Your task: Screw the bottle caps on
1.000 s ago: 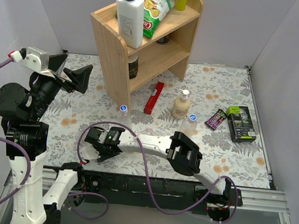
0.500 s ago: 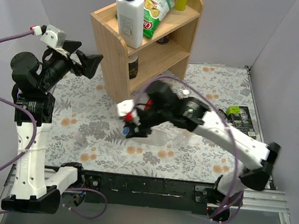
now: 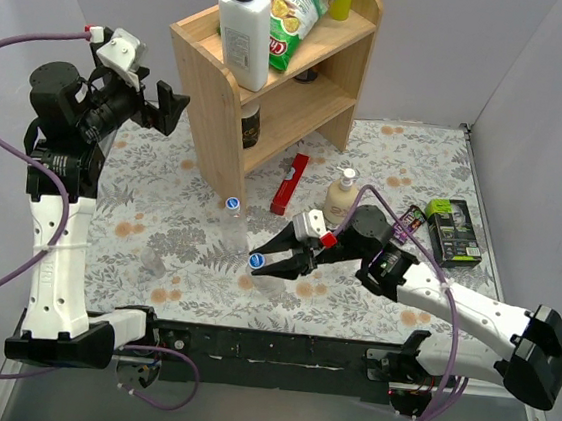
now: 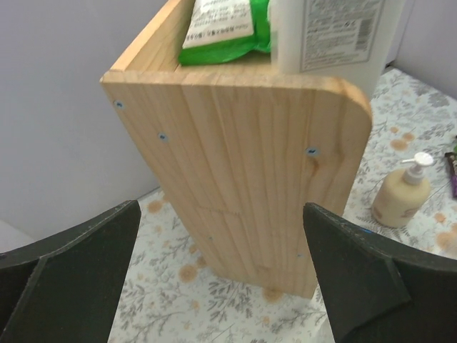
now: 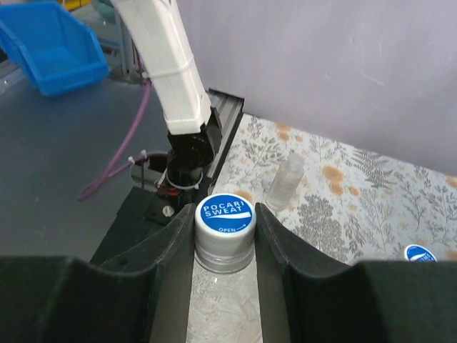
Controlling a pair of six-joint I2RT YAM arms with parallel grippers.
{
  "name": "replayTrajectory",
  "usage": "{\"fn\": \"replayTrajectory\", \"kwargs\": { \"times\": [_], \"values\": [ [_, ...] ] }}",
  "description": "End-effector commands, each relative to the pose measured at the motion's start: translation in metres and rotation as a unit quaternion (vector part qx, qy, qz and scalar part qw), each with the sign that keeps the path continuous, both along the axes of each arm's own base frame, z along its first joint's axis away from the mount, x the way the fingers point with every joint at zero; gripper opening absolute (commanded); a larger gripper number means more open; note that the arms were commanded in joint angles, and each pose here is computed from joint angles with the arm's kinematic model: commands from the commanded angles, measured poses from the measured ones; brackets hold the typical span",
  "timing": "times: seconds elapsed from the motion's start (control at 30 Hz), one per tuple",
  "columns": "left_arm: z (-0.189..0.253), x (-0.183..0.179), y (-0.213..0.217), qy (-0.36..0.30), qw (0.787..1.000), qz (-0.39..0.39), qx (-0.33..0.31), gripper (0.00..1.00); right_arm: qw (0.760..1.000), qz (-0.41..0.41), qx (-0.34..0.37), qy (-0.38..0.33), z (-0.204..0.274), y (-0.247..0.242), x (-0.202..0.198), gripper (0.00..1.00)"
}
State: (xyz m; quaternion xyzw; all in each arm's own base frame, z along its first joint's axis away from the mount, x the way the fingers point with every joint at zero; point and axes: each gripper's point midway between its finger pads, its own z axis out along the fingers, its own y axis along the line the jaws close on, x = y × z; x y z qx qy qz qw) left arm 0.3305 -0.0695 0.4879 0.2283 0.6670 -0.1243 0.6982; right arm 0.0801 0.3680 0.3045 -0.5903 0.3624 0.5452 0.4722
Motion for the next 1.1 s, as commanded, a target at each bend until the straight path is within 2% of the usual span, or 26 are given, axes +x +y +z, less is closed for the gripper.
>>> {"fn": "replayTrajectory", "kwargs": {
  "times": [0.0, 0.13, 0.53, 0.63, 0.87, 1.07],
  "values": [
    [-0.021, 0.001, 0.018, 0.018, 0.998, 0.041, 0.042, 0.98, 0.990, -0.010, 0.138, -0.020, 0.050, -0.003, 0.002, 0.01],
    [-0.035, 0.001, 0.023, 0.037, 0.997, 0.049, 0.054, 0.98, 0.986, -0.018, 0.165, -0.003, 0.042, -0.001, 0.010, 0.02],
    [-0.057, 0.012, 0.043, 0.059, 0.991, 0.091, 0.081, 0.98, 0.984, -0.001, 0.179, 0.024, 0.007, -0.001, 0.011, 0.07],
    [-0.065, 0.015, 0.045, 0.068, 0.990, 0.093, 0.082, 0.98, 0.985, 0.013, 0.173, 0.009, -0.001, 0.000, 0.007, 0.11],
    [-0.078, 0.022, 0.046, 0.081, 0.989, 0.093, 0.081, 0.98, 0.986, 0.041, 0.162, -0.022, -0.022, -0.004, -0.003, 0.28],
    [-0.088, 0.025, 0.046, 0.089, 0.989, 0.093, 0.079, 0.98, 0.987, 0.039, 0.154, -0.015, -0.030, -0.003, -0.002, 0.33]
  ]
}}
